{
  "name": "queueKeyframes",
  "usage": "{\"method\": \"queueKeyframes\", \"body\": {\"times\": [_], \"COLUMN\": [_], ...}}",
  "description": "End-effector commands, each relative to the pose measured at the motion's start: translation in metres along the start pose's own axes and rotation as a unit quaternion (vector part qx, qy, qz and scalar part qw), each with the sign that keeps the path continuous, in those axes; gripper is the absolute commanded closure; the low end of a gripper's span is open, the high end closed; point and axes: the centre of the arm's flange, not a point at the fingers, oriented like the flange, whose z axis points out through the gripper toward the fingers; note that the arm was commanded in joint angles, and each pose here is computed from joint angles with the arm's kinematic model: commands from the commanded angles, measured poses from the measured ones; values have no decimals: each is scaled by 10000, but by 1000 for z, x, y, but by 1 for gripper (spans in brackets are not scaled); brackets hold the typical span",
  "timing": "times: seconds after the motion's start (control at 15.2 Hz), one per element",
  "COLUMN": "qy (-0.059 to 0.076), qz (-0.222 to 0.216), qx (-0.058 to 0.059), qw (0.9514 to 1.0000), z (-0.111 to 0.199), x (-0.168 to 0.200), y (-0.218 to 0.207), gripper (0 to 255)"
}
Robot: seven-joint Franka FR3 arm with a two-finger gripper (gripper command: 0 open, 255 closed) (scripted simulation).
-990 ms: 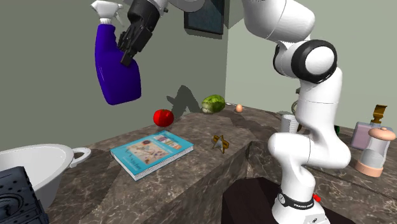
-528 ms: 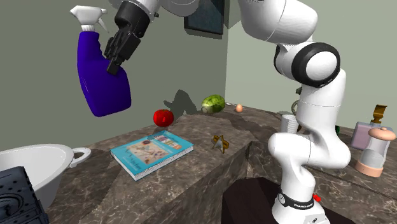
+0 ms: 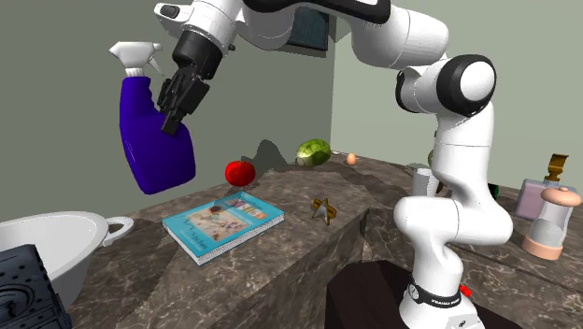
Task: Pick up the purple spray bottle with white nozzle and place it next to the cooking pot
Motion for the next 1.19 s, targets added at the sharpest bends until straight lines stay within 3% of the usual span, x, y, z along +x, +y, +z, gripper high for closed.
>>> {"method": "queueKeyframes", "body": {"times": [0.0,1.12], "qy": [1,1], "qz": [-6,-6], "qx": [-5,-5], "qw": [10000,10000], "z": [10,85], "x": [-5,-53], "y": [0,0], "gripper": [255,255]}}
